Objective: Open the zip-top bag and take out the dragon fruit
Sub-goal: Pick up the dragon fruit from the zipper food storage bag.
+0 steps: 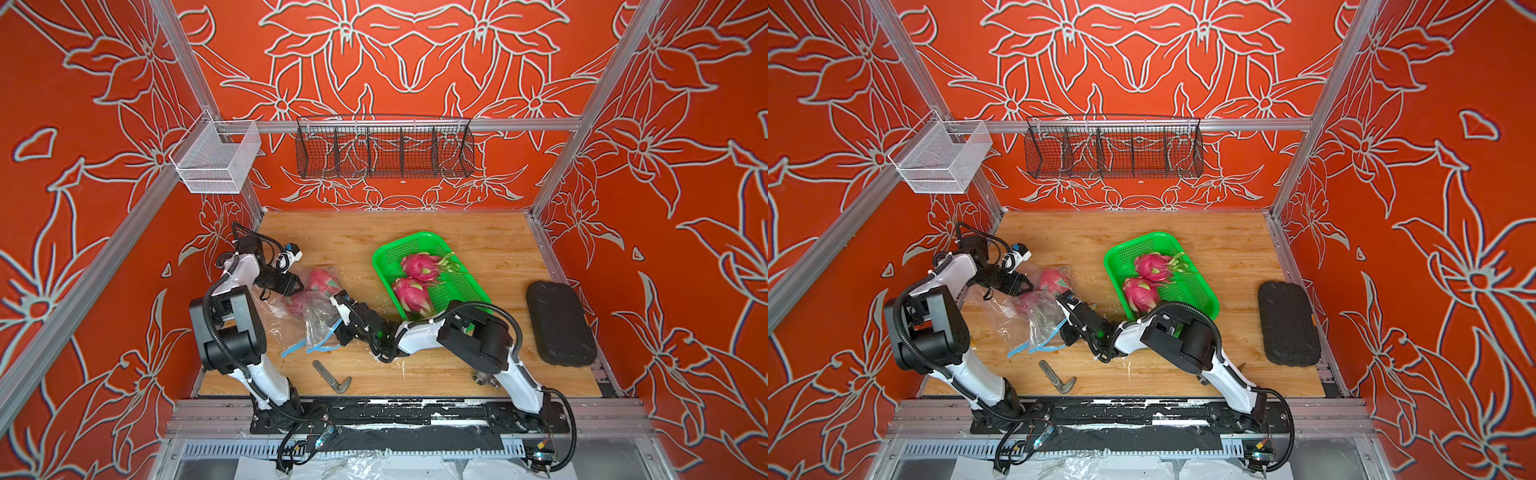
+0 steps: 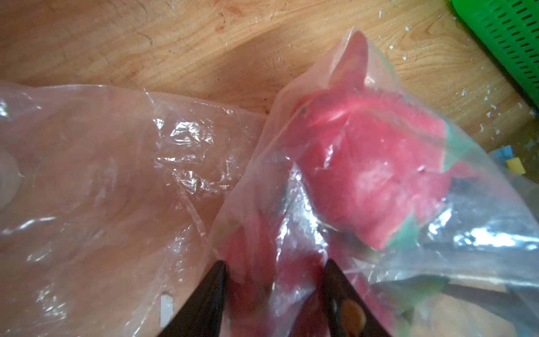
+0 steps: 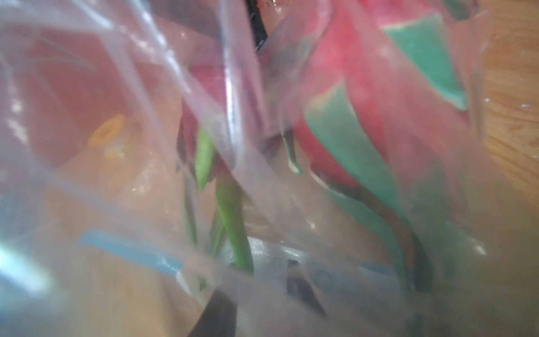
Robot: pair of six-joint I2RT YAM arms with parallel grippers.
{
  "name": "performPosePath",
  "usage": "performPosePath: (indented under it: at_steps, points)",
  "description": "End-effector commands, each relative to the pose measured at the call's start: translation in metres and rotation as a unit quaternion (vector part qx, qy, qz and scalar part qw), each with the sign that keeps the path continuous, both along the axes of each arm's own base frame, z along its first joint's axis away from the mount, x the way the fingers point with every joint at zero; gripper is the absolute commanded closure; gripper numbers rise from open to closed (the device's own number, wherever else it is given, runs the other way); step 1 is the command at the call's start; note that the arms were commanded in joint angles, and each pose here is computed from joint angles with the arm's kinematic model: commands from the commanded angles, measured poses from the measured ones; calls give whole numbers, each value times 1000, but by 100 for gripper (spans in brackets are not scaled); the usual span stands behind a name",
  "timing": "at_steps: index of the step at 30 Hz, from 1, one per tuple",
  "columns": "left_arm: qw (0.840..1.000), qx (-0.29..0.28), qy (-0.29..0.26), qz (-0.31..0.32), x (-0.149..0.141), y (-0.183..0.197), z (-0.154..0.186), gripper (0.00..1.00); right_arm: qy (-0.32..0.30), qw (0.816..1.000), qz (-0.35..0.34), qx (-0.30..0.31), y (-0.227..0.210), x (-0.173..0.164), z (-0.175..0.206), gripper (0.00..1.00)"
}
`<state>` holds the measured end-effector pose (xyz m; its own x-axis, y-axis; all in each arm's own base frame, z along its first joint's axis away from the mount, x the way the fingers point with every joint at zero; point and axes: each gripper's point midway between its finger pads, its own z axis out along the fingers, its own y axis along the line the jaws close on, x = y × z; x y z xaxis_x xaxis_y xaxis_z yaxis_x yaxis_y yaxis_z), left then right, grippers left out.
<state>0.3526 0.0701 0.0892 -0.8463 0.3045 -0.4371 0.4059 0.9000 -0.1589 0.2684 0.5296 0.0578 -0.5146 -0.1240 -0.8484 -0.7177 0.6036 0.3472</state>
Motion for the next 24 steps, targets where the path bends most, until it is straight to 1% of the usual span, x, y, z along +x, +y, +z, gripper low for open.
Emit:
performPosePath:
  at_steps: [1,2,3,4,5,8,10,13,18,20,21,22,24]
  points:
    - [998,16,59,-7,-29,3,-15,49,19,998,-57,4,4,21,1,71]
    - [998,15,61,-6,-30,3,-16,49,21,998,-59,-1,6,22,-2,70]
    - [998,14,63,-8,-31,2,-18,49,21,998,-61,-3,9,23,-1,67]
    - [998,13,64,-10,-32,1,-19,49,22,998,-59,-8,12,23,-2,61]
    - [998,12,67,-11,-34,1,-21,49,20,999,-45,-9,18,19,-2,56]
    - [997,8,71,-13,-37,-1,-25,49,2,1000,-1,-21,35,2,-2,48]
    - [997,2,74,-14,-39,-3,-28,49,-9,999,20,-34,43,-8,-4,46]
    - [996,-10,83,-12,-42,-7,-35,49,-4,999,40,-35,52,-14,-8,45]
    - [995,-19,92,-17,-48,-13,-41,50,5,998,53,-45,63,-16,-14,43]
    - [995,-19,91,-20,-51,-14,-40,50,8,997,53,-50,67,-13,-21,45]
    - [995,-18,91,-22,-52,-14,-39,50,10,997,53,-50,68,-12,-23,48]
    - [995,-19,91,-22,-53,-14,-38,50,14,997,53,-49,70,-11,-26,53]
    - [996,-15,88,-24,-53,-14,-35,49,22,998,47,-41,69,-7,-28,66]
